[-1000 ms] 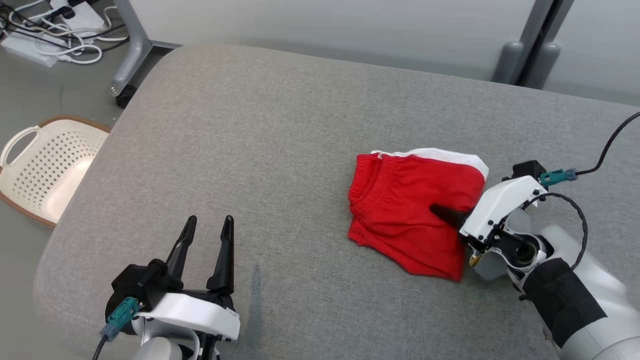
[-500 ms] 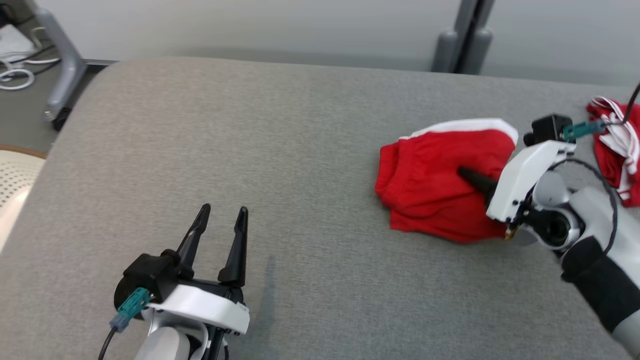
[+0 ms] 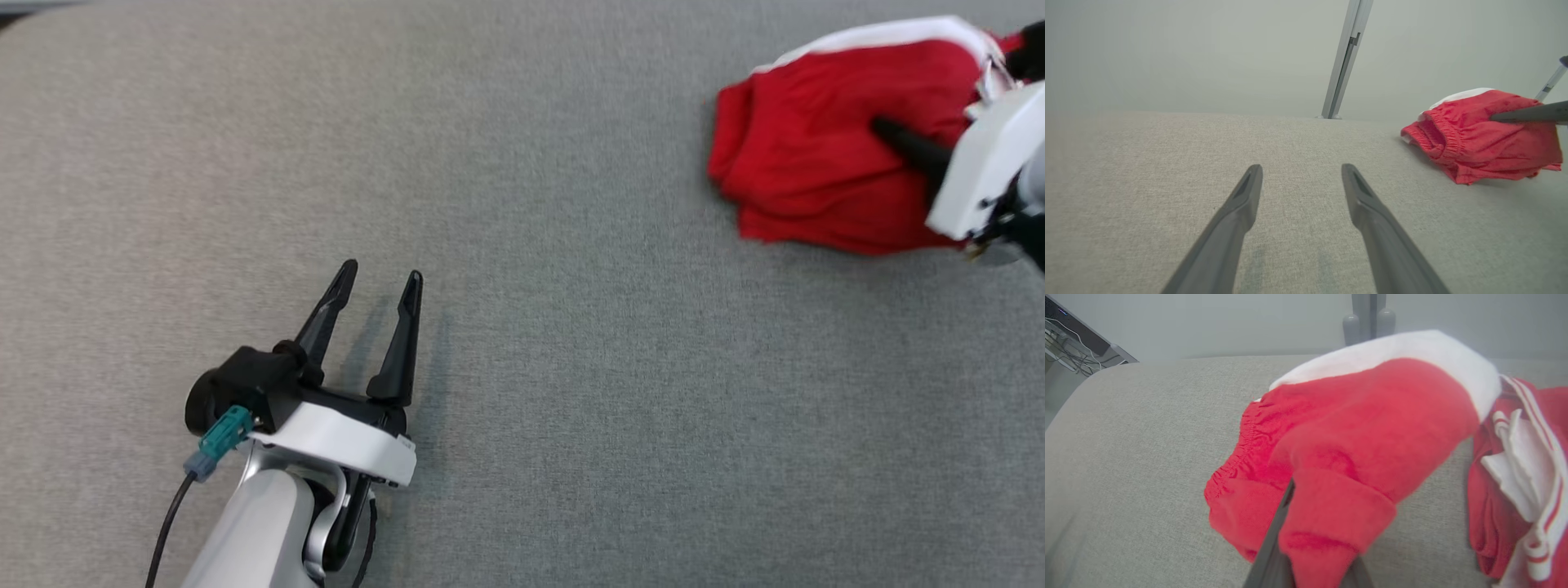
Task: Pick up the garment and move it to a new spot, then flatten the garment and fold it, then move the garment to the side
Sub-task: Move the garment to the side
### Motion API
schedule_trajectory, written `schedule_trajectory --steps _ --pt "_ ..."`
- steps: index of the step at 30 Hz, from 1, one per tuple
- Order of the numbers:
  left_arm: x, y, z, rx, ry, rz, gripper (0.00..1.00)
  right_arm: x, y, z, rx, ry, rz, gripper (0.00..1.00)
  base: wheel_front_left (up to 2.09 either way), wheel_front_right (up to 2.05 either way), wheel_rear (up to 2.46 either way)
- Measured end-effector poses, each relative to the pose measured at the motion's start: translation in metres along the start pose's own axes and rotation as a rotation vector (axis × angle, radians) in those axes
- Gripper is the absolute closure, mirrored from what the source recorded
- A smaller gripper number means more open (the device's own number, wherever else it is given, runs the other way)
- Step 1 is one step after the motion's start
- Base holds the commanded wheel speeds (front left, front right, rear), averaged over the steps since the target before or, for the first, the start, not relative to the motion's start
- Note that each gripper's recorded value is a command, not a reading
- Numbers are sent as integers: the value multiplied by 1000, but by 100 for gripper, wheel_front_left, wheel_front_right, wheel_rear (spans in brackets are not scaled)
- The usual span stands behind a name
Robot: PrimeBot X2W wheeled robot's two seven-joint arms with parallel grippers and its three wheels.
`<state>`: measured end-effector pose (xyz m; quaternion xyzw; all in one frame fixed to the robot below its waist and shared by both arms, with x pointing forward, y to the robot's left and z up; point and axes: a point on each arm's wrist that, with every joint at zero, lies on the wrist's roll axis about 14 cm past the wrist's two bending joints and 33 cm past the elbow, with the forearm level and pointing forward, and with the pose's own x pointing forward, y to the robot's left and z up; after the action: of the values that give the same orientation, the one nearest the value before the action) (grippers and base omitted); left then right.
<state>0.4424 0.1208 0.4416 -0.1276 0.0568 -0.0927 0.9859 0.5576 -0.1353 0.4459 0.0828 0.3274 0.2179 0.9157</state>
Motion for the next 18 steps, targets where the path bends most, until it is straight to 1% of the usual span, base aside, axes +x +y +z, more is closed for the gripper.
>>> schedule_trajectory --steps 2,3,9,14,18 --pt "7 -1 -7 2 17 -9 0 0 -20 3 -13 6 -35 100 0 0 0" --pt "13 0 -15 3 32 -16 0 -1 -39 4 -27 18 -71 100 0 0 0" --pt "23 2 -35 -5 75 -20 0 -8 -91 9 -76 50 -181 100 0 0 0" --pt "30 4 -42 -1 85 -23 0 -13 -122 24 -109 36 -253 100 0 0 0" --pt "32 6 -47 -1 96 -19 0 -14 -136 28 -127 41 -287 100 0 0 0"
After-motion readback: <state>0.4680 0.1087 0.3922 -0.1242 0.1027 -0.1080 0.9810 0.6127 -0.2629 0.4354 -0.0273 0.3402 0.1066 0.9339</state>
